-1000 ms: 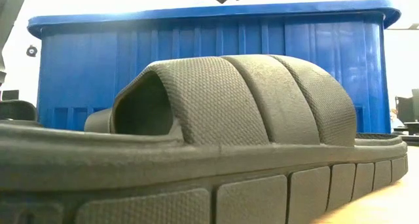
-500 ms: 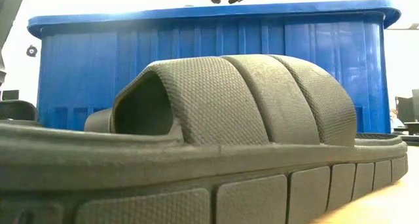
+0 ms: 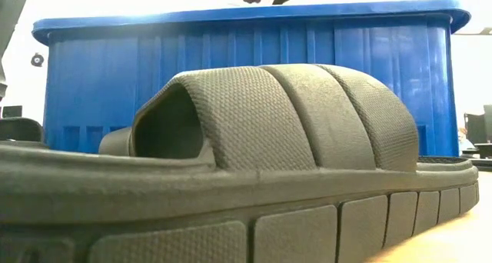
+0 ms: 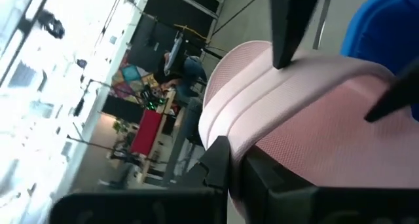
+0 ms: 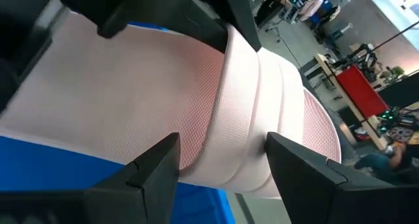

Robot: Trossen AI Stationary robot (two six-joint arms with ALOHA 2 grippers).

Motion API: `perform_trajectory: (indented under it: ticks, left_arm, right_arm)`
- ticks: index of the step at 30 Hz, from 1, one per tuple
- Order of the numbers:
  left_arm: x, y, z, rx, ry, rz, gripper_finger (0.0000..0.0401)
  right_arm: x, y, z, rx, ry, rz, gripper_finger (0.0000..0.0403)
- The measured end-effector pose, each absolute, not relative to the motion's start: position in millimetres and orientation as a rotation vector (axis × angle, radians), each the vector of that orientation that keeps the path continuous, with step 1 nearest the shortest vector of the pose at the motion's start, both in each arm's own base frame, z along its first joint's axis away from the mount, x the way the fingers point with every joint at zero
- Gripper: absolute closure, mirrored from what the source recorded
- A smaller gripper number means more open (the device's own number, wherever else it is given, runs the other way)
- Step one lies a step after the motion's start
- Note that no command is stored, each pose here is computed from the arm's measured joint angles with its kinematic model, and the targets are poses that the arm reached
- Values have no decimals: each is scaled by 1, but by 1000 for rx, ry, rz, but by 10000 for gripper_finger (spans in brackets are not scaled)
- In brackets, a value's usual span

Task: Pick and place slides into bin
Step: Put the pink slide into the blue bin

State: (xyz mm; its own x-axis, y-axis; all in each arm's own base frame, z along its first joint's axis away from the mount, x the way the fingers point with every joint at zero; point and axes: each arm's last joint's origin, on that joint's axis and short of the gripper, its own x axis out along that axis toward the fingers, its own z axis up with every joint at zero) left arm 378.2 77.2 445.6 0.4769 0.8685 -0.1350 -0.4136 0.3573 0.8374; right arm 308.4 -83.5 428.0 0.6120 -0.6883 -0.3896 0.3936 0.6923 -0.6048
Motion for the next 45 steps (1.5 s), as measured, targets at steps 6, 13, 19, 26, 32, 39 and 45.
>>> perform_trajectory:
  ticks: [6, 13, 19, 26, 32, 39, 45]
  left_arm:
    - [379, 74, 446, 880, 656, 872, 401]
    - [375, 71, 450, 879, 639, 860, 401]
    - [375, 71, 453, 834, 587, 861, 401]
    - [369, 69, 459, 775, 533, 862, 365]
    - [350, 67, 477, 628, 428, 919, 272]
    - [314, 63, 497, 564, 367, 951, 177]
    - [281, 59, 511, 491, 287, 977, 157]
  right_arm:
    - [307, -84, 427, -532, 682, -691, 228]
    - [306, -84, 429, -536, 676, -711, 346]
    - [304, -85, 431, -564, 694, -762, 388]
    - [301, -85, 433, -612, 718, -744, 391]
    - [292, -88, 433, -616, 748, -722, 391]
    - [279, -99, 421, -539, 838, -677, 392]
    - [280, -108, 403, -443, 802, -608, 392]
